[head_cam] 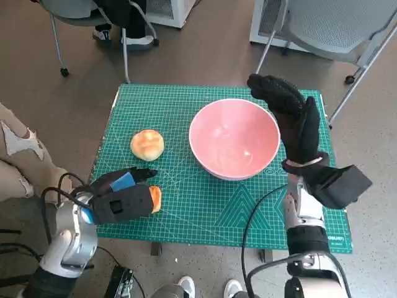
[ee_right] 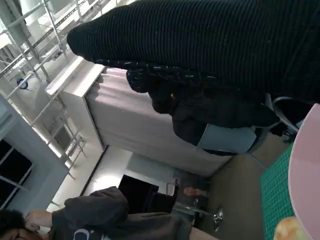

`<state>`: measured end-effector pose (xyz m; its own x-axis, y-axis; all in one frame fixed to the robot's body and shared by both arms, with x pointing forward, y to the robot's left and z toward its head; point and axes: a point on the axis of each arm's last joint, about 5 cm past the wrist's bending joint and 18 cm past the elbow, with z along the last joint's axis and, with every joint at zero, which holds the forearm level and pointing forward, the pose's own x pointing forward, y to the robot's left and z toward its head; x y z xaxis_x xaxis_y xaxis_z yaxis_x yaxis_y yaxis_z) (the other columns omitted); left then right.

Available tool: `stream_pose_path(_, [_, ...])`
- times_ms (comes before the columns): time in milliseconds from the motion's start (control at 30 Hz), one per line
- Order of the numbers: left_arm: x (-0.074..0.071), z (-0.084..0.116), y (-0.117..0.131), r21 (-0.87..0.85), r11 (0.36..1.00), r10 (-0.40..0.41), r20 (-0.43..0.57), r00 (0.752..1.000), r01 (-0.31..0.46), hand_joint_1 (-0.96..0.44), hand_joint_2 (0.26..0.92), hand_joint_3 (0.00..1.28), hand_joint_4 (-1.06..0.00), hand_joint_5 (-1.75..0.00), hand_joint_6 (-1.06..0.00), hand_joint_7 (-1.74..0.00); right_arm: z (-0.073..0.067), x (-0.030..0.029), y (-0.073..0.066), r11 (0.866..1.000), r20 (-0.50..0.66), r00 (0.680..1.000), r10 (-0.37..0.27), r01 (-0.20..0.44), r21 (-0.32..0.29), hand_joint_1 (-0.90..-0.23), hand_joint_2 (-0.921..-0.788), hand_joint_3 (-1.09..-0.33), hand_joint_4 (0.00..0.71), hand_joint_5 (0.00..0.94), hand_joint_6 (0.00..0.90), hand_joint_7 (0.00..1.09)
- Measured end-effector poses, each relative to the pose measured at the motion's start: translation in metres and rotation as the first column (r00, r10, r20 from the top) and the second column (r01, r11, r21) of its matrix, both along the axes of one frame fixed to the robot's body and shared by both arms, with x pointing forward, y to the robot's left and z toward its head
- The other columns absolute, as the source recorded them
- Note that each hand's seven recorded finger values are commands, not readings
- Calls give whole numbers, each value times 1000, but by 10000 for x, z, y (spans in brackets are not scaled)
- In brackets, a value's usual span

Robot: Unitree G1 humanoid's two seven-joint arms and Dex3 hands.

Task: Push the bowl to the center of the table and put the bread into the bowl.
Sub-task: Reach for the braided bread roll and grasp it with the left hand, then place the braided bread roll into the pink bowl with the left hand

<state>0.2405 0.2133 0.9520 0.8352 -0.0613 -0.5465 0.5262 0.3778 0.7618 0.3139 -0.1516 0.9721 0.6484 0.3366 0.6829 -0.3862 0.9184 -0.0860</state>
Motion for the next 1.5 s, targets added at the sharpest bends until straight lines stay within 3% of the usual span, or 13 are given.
stream_pose_path(233, [28,-52,-6,12,1000,9,-10,1000,-8,-259,687,0,-243,-6,-440,-11,-2,0,3,1000,1,1000,6,-6,1,-652,-921,-782,187,4,134,251])
stream_pose_path(300, [41,-63,-8,16,1000,13,-8,1000,-13,-201,685,1,-294,-31,-470,-26,-2,0,4,1000,1,1000,8,-8,0,-652,-921,-782,187,3,133,254])
stream_pose_path(333, [46,-71,-8,17,1000,15,-6,1000,-15,-156,691,5,-413,-130,-526,-57,-2,0,4,1000,1,1000,8,-8,0,-652,-921,-782,187,3,132,256])
stream_pose_path(367, [51,-77,-9,19,1000,17,-3,1000,-17,-140,693,8,-437,-201,-545,-70,-2,0,4,1000,1,1000,8,-8,1,-652,-921,-782,187,3,132,257])
stream_pose_path(400, [57,-83,-9,22,1000,20,0,1000,-20,57,673,179,-572,-547,-635,-155,-2,0,4,1000,1,1000,8,-8,1,-652,-921,-782,187,3,131,258])
stream_pose_path(433, [61,-88,-10,25,999,21,4,1000,-21,37,620,365,-634,-788,-674,-527,-2,0,4,1000,1,1000,8,-8,2,-652,-921,-783,187,3,130,260])
stream_pose_path(533, [65,-89,-8,37,999,31,34,999,-32,12,509,671,-708,-1106,-719,-1008,-4,-1,3,1000,0,1000,9,-9,8,-651,-921,-783,187,3,127,265])
stream_pose_path(633, [53,-82,-9,42,998,37,64,997,-40,5,474,767,-757,-1266,-733,-1073,-4,-1,3,1000,0,1000,12,-12,15,-646,-921,-786,186,2,123,271])
stream_pose_path(800, [-51,-69,-20,28,999,23,120,993,-26,2,502,737,-758,-1312,-742,-1084,-1,-6,-10,1000,3,1000,11,-11,16,-637,-921,-791,186,2,117,280])
stream_pose_path(1100, [-203,-42,-14,-35,998,-36,176,984,43,1,629,521,-744,-1271,-760,-999,2,-7,6,1000,5,1000,15,-15,16,-635,-921,-792,187,2,108,297])
stream_pose_path(1500, [-281,25,14,-98,991,-71,172,983,89,0,659,464,-758,-1211,-749,-1031,-22,-6,25,1000,-8,1000,19,-19,21,-635,-921,-791,187,2,100,314])
